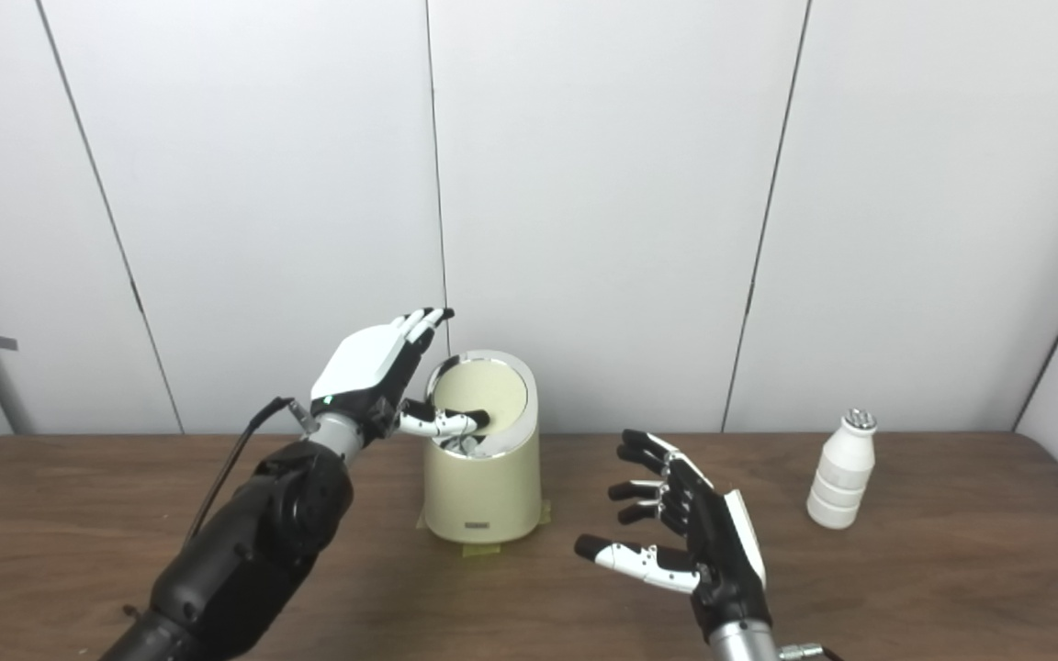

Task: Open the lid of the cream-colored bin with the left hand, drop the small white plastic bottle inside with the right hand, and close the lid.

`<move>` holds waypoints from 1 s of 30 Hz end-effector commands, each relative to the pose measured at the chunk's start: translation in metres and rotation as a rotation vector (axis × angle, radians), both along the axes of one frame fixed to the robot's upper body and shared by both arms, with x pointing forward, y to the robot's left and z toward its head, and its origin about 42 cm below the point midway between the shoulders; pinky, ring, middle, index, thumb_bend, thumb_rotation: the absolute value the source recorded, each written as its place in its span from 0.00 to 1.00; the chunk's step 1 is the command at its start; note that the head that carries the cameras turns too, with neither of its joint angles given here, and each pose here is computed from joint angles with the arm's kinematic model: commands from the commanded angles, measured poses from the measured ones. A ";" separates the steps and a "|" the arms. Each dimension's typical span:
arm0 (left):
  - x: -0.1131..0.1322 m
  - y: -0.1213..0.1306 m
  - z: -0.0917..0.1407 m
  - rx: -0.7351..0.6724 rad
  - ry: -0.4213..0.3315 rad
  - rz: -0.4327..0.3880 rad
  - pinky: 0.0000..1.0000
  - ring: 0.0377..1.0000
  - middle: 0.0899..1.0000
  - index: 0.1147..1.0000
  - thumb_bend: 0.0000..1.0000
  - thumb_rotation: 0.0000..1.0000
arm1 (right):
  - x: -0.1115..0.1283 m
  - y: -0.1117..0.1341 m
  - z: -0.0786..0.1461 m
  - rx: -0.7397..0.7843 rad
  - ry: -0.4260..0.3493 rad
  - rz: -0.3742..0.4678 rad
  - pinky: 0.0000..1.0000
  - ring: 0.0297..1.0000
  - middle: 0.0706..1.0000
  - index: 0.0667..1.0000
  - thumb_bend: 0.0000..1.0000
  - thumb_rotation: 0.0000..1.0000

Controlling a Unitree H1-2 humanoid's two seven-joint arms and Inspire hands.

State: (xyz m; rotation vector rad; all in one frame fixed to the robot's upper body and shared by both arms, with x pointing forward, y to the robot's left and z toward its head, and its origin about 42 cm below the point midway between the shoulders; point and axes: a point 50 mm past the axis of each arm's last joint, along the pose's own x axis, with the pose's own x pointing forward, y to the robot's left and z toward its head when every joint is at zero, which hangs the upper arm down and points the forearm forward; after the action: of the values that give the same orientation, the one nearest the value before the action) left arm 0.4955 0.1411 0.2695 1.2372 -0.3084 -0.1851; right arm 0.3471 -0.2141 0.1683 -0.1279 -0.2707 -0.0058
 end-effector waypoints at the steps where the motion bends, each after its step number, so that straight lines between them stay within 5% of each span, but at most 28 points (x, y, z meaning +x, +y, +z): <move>1: 0.001 0.001 0.002 0.076 -0.014 0.017 0.85 1.00 1.00 0.97 0.91 0.05 | 0.004 0.003 0.022 -0.003 -0.091 0.013 0.52 0.61 0.77 0.77 0.77 0.18; 6: -0.002 0.005 0.005 -0.010 -0.020 0.021 0.85 0.99 1.00 0.97 0.88 0.09 | 0.004 0.002 0.020 0.008 -0.081 0.011 0.50 0.61 0.77 0.77 0.78 0.18; 17: -0.014 0.020 0.009 -0.485 -0.067 0.011 0.71 0.88 0.92 0.94 0.87 0.29 | 0.007 0.004 0.018 -0.029 -0.090 0.023 0.50 0.58 0.75 0.77 0.75 0.17; 26: -0.051 0.036 -0.008 -0.959 -0.064 -0.007 0.78 0.88 0.88 0.91 0.80 0.31 | 0.008 0.003 0.018 -0.038 -0.088 0.022 0.49 0.57 0.75 0.76 0.75 0.17; 30: -0.074 0.053 -0.023 -1.050 -0.056 0.031 0.81 0.85 0.86 0.90 0.79 0.34 | 0.009 0.001 0.017 -0.040 -0.087 0.023 0.47 0.57 0.75 0.77 0.72 0.19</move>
State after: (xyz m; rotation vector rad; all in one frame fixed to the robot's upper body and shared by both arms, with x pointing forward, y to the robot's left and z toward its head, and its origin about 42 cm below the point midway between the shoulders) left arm 0.4195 0.1863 0.2211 0.2135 -0.2728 0.0204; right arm 0.3484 -0.2139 0.1629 -0.1625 -0.2537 0.0072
